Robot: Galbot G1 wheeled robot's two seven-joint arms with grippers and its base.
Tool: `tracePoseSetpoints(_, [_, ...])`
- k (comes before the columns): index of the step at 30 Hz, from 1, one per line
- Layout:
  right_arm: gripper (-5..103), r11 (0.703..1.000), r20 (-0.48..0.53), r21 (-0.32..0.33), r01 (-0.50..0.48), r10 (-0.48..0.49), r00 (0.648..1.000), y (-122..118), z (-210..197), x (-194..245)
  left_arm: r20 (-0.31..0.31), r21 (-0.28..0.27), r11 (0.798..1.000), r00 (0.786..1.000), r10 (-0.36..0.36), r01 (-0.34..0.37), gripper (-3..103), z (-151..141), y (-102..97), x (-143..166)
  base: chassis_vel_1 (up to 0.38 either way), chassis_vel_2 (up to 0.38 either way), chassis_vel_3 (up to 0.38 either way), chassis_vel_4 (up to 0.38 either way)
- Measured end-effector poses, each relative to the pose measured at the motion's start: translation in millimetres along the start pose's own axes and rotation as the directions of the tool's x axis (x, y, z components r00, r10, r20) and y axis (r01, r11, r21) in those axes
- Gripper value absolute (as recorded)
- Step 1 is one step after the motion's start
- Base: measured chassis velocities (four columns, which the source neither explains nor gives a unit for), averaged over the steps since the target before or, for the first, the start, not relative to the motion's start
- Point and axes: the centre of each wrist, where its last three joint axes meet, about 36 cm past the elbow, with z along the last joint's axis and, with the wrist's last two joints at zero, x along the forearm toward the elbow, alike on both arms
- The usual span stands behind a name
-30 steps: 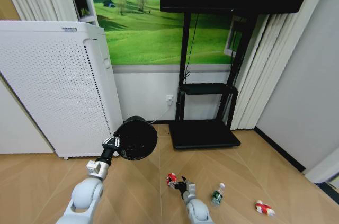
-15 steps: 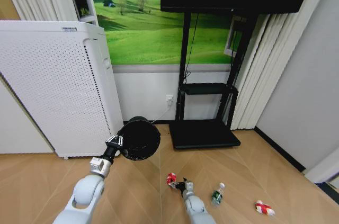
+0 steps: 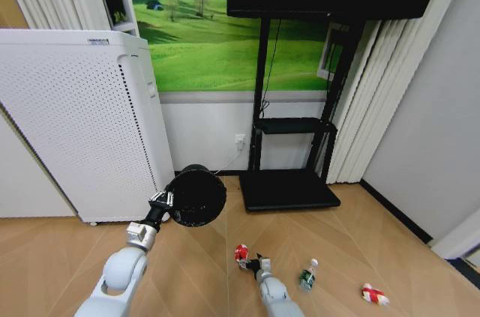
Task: Pick up the trash bin and place the garbage on the floor into it.
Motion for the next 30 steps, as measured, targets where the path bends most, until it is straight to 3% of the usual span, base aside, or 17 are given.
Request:
tracePoseSetpoints(15, [100, 0.997, 0.003, 0.01, 0.073, -0.073, 0.997, 26, 6, 9, -0.008, -0.001, 1.0, 1.0, -0.005, 0.005, 3, 3, -3.9, 4, 0.0, 0.0, 0.0, 0.0])
tracePoseSetpoints(30, [100, 0.999, 0.013, 0.041, 0.03, -0.031, 0.999, 27, 6, -12, -0.001, 0.003, 1.0, 1.0, -0.006, 0.006, 3, -1, 1.4, 6, 0.0, 0.0, 0.0, 0.0])
